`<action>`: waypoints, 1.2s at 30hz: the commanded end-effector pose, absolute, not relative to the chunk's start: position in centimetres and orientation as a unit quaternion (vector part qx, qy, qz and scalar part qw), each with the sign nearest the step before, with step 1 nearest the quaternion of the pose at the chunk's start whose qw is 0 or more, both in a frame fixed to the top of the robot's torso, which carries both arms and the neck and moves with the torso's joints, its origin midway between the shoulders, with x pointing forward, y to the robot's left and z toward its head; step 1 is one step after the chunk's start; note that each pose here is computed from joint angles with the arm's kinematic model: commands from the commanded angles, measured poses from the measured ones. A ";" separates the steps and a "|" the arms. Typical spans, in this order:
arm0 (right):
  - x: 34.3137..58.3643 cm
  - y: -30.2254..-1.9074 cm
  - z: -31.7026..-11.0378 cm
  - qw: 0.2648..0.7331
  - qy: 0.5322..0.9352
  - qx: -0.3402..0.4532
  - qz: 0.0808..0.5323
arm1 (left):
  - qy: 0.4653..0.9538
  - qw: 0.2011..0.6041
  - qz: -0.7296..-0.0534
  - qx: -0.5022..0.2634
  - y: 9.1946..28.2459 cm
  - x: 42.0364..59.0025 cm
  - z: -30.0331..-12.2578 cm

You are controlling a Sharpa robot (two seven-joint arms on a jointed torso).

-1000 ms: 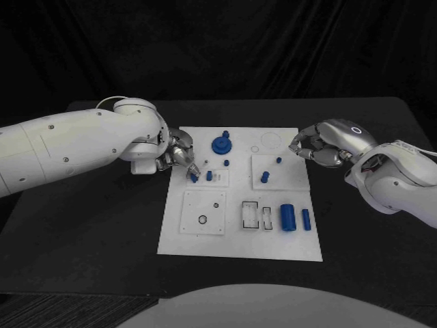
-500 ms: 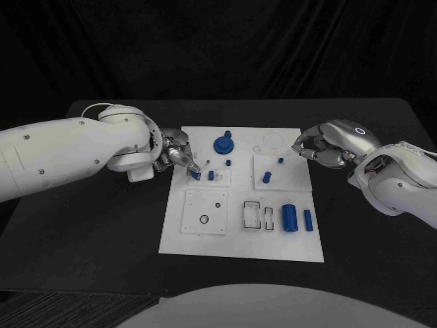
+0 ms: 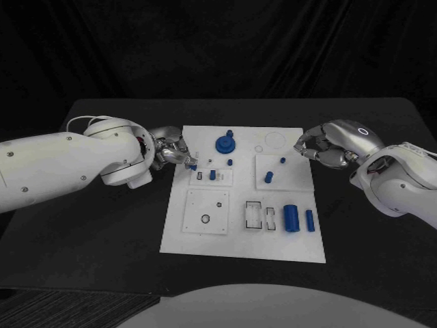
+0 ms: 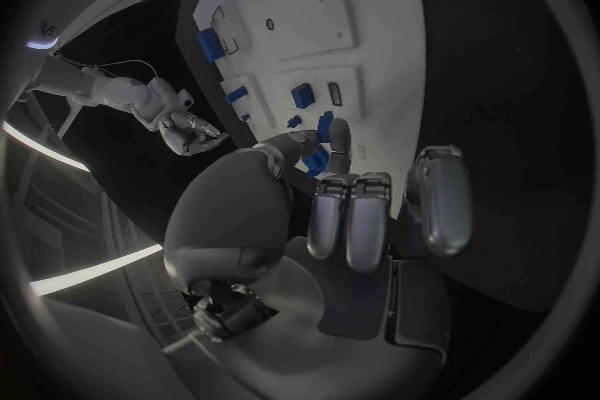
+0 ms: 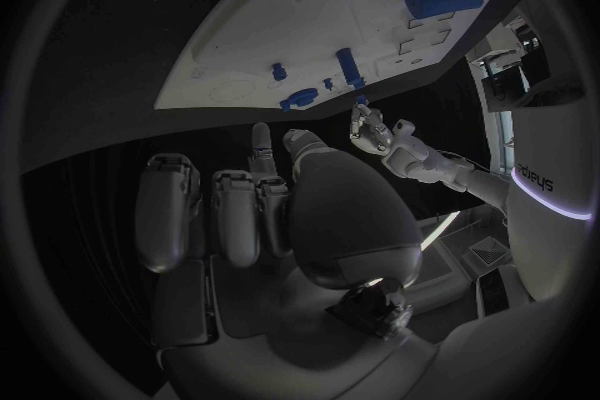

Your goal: Assemble the parts on the task board

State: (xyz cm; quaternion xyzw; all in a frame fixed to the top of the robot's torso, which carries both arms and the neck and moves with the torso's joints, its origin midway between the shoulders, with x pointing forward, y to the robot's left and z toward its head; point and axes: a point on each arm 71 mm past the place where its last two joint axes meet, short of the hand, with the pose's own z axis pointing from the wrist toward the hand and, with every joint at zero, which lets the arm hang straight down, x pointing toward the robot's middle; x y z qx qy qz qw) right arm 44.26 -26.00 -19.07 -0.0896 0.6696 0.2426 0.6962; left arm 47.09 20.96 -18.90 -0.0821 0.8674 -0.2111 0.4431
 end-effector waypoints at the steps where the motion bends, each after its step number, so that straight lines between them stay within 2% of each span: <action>1: 44.2 -26.1 -19.0 0.704 0.663 -0.082 0.241 | 0.846 0.471 -0.235 -0.086 20.6 47.2 -18.9; 12: 44.2 -26.0 -18.9 0.705 0.662 -0.082 0.242 | 0.852 0.458 -0.238 -0.081 20.0 46.9 -20.2; 36: 44.3 -26.0 -19.1 0.705 0.661 -0.083 0.242 | 0.868 0.436 -0.225 -0.077 19.9 46.7 -21.4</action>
